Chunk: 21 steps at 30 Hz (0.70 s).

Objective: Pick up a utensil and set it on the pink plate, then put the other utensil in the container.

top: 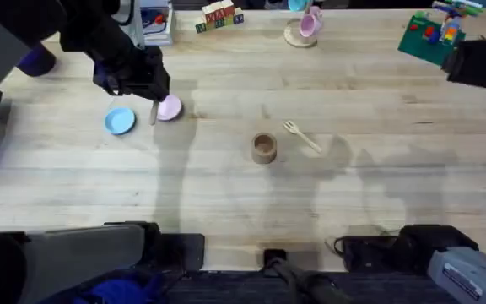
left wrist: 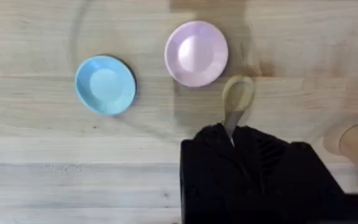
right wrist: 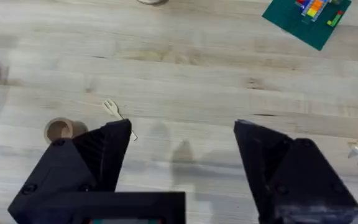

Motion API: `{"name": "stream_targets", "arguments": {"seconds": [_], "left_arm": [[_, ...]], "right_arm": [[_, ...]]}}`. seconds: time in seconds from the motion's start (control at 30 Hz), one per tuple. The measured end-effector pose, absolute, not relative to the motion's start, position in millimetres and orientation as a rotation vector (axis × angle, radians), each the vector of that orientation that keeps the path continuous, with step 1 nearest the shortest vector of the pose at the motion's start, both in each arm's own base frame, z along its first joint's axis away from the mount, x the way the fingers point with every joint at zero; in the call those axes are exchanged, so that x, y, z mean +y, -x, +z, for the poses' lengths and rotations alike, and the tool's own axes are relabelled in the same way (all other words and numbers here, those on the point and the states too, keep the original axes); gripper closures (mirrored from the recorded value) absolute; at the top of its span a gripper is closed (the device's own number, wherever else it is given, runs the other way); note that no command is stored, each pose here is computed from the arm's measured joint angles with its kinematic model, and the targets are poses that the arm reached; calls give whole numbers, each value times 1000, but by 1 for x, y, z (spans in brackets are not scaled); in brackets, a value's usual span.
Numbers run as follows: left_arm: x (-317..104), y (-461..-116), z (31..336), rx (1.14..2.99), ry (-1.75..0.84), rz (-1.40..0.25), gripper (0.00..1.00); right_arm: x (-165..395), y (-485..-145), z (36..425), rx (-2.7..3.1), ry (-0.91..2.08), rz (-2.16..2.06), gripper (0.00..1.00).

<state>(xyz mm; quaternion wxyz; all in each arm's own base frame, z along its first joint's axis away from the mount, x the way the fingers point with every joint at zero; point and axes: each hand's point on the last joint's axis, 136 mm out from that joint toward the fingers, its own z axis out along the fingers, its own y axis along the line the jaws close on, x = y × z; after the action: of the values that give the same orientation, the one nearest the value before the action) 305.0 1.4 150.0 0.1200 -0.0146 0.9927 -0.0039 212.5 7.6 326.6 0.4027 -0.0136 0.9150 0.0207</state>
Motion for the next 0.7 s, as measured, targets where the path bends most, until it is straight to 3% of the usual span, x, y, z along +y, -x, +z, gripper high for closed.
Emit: {"name": "stream_targets", "arguments": {"seconds": [0.27,0.7], "left_arm": [[1,-310,145,2902,42,-12,958],[3,-339,95,2972,51,-11,958]], "right_arm": [[8,-213,327,2312,34,52,5],[8,-213,327,2312,34,52,5]]}}
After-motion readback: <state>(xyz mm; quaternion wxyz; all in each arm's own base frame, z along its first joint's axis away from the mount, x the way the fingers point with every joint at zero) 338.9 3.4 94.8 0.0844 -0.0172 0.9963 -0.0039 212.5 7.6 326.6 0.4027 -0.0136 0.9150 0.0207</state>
